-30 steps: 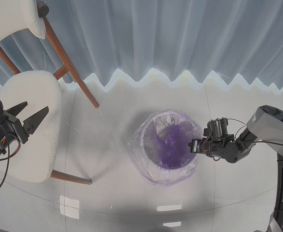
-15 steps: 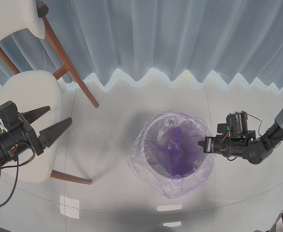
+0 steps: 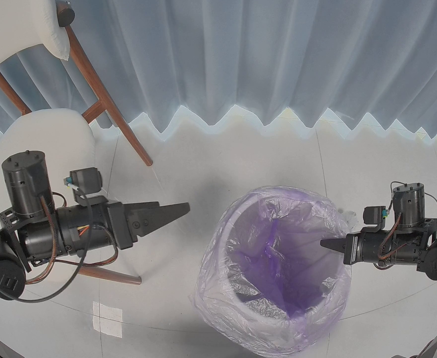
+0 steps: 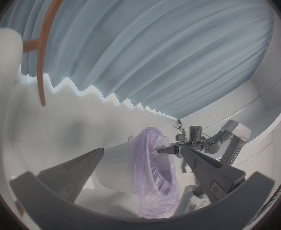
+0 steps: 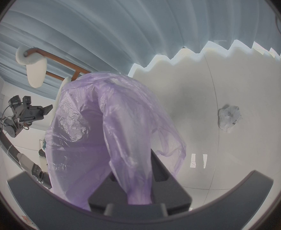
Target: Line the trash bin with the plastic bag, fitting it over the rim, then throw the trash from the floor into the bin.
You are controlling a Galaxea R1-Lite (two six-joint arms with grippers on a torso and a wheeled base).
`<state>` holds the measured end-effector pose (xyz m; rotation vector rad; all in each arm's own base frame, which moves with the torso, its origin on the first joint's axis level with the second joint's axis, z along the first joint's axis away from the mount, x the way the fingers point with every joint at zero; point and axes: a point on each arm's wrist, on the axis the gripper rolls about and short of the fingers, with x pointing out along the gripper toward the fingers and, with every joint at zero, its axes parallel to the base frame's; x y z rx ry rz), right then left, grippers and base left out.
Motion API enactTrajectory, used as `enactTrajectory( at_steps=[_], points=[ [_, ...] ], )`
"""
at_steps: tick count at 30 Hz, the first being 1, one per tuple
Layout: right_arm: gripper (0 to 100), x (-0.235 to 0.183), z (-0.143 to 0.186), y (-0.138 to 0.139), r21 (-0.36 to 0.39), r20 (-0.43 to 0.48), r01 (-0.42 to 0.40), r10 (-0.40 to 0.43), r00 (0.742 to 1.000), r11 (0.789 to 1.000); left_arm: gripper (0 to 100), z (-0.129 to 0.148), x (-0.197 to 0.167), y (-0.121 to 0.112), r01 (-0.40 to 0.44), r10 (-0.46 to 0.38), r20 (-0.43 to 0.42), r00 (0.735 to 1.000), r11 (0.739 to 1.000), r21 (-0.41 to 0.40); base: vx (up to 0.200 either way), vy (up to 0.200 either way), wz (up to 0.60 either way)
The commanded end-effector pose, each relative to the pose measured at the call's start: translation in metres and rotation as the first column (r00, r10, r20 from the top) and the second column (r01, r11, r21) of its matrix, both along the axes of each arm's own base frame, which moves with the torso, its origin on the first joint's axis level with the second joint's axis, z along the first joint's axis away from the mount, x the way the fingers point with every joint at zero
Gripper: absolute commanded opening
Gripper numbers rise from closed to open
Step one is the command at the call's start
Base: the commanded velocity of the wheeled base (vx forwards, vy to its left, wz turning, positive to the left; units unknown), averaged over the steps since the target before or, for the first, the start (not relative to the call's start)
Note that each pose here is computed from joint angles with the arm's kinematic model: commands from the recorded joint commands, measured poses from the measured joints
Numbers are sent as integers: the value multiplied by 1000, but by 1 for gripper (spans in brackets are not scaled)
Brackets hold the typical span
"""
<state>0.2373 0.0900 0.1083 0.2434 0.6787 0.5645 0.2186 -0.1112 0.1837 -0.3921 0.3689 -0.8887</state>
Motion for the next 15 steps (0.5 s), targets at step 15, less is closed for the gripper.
enactTrajectory(
  at_steps=[15],
  points=[
    [0,-26,10,7,20,54,-70,69,996,997,100,-19,41,-58,132,-135,-107,985,991,-33,0,0,0]
  ],
)
